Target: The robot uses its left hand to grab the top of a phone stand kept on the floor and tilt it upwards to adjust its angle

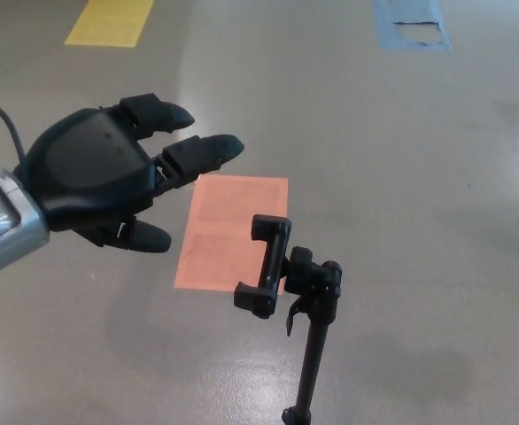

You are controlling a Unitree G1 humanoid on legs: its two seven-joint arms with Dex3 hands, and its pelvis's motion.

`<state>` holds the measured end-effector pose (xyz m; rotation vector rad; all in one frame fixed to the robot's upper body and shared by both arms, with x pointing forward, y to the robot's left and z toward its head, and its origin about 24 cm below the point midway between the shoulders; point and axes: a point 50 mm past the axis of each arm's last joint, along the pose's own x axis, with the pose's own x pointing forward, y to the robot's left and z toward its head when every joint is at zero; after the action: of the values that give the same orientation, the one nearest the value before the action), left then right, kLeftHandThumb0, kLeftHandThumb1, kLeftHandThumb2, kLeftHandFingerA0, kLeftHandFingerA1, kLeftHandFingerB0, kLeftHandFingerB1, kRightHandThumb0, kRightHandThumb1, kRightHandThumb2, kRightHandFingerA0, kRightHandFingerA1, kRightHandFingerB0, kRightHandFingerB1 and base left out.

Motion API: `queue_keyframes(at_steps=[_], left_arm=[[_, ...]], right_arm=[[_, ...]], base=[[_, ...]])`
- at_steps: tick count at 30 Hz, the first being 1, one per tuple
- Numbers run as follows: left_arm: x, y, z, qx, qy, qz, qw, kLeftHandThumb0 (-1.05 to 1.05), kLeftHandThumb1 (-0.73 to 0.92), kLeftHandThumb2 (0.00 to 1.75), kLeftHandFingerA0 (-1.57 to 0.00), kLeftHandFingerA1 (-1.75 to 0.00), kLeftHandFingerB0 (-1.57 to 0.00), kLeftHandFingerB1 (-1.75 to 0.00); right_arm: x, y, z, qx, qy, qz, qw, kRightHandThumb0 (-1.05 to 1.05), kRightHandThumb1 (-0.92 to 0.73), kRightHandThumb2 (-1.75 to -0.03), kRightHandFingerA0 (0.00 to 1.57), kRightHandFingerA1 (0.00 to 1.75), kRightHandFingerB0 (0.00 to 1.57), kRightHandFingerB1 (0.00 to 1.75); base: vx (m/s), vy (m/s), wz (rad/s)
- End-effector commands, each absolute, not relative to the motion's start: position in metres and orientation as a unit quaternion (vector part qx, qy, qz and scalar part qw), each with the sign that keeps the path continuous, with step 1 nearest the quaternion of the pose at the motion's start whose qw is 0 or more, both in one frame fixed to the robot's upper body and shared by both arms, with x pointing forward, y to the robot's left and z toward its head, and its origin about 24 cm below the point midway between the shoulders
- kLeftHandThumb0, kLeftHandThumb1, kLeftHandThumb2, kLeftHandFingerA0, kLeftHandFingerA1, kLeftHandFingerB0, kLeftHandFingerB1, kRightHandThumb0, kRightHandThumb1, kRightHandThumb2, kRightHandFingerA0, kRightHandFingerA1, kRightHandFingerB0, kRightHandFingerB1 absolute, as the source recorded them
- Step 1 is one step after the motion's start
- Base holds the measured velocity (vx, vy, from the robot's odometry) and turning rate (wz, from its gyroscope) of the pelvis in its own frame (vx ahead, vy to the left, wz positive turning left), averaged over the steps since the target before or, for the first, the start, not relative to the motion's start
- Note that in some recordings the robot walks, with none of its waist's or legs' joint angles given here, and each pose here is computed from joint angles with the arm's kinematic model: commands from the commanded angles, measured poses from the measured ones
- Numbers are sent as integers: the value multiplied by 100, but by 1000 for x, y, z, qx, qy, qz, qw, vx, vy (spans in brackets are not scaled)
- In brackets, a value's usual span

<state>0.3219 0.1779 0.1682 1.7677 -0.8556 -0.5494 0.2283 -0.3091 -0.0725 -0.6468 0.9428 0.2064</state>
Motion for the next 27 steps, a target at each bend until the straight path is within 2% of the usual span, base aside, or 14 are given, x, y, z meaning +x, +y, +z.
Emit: queue_keyframes(at_steps=[1, 5, 6, 7, 8, 10, 11, 15, 20, 22, 23, 25, 26, 27], left_arm=[[319, 182, 165, 746, -386, -237, 488, -81, 83, 67, -21, -31, -2, -21], [319, 180, 162, 744, -389, -242, 487, -81, 67, 98, -15, -43, -3, -25], [318, 179, 162, 747, -391, -242, 480, -78, 81, 66, -21, -30, -2, -21], [318, 178, 162, 748, -391, -242, 479, -78, 81, 66, -21, -30, -2, -21], [318, 178, 162, 749, -392, -242, 476, -80, 65, 99, -15, -44, 0, -23], [317, 176, 161, 749, -395, -242, 473, -83, 66, 99, -14, -42, 0, -20], [317, 175, 160, 748, -398, -243, 473, -78, 80, 65, -21, -30, -2, -21], [316, 172, 159, 749, -398, -248, 468, -81, 66, 98, -15, -43, -3, -25], [314, 168, 158, 753, -394, -256, 461, -79, 79, 66, -23, -30, -2, -21], [315, 167, 158, 753, -396, -257, 459, -79, 64, 98, -14, -43, 0, -23], [314, 166, 158, 753, -396, -257, 458, -78, 80, 65, -22, -30, -1, -20], [314, 166, 158, 754, -396, -257, 457, -78, 80, 65, -22, -30, -1, -20], [314, 165, 157, 753, -398, -258, 456, -80, 65, 100, -15, -44, 0, -22], [314, 165, 157, 753, -399, -257, 455, -80, 82, 66, -22, -30, 0, -19]], right_arm=[[230, -315, -68, -306, 446, 90, 836, -65, -80, -63, 22, 40, 22, 30], [231, -315, -67, -311, 447, 93, 833, -65, -82, -64, 24, 41, 22, 32], [231, -315, -67, -312, 448, 94, 833, -65, -80, -64, 23, 41, 22, 31], [231, -315, -67, -312, 448, 94, 832, -65, -80, -64, 23, 41, 22, 31], [231, -315, -68, -312, 448, 94, 833, -66, -79, -64, 24, 41, 22, 31], [231, -314, -68, -309, 446, 94, 835, -65, -80, -62, 24, 40, 23, 31], [232, -314, -67, -308, 446, 93, 835, -65, -80, -63, 22, 40, 21, 31], [233, -314, -66, -310, 445, 94, 835, -65, -80, -63, 24, 41, 23, 31], [234, -314, -66, -313, 443, 97, 834, -65, -80, -64, 24, 42, 23, 32], [236, -313, -65, -318, 441, 97, 834, -66, -80, -64, 24, 41, 23, 32], [236, -313, -65, -318, 441, 97, 834, -66, -80, -64, 24, 41, 23, 32], [236, -313, -64, -319, 440, 98, 834, -66, -80, -64, 24, 41, 23, 32], [236, -313, -64, -319, 440, 98, 834, -65, -82, -65, 26, 40, 25, 32], [237, -313, -64, -319, 440, 98, 834, -64, -82, -65, 26, 39, 25, 32]], base=[[0, 0, 0], [0, 0, 0], [0, 0, 0], [0, 0, 0], [0, 0, 0], [0, 0, 0], [0, 0, 0], [0, 0, 0], [0, 0, 0], [0, 0, 0], [0, 0, 0], [0, 0, 0], [0, 0, 0], [0, 0, 0]])
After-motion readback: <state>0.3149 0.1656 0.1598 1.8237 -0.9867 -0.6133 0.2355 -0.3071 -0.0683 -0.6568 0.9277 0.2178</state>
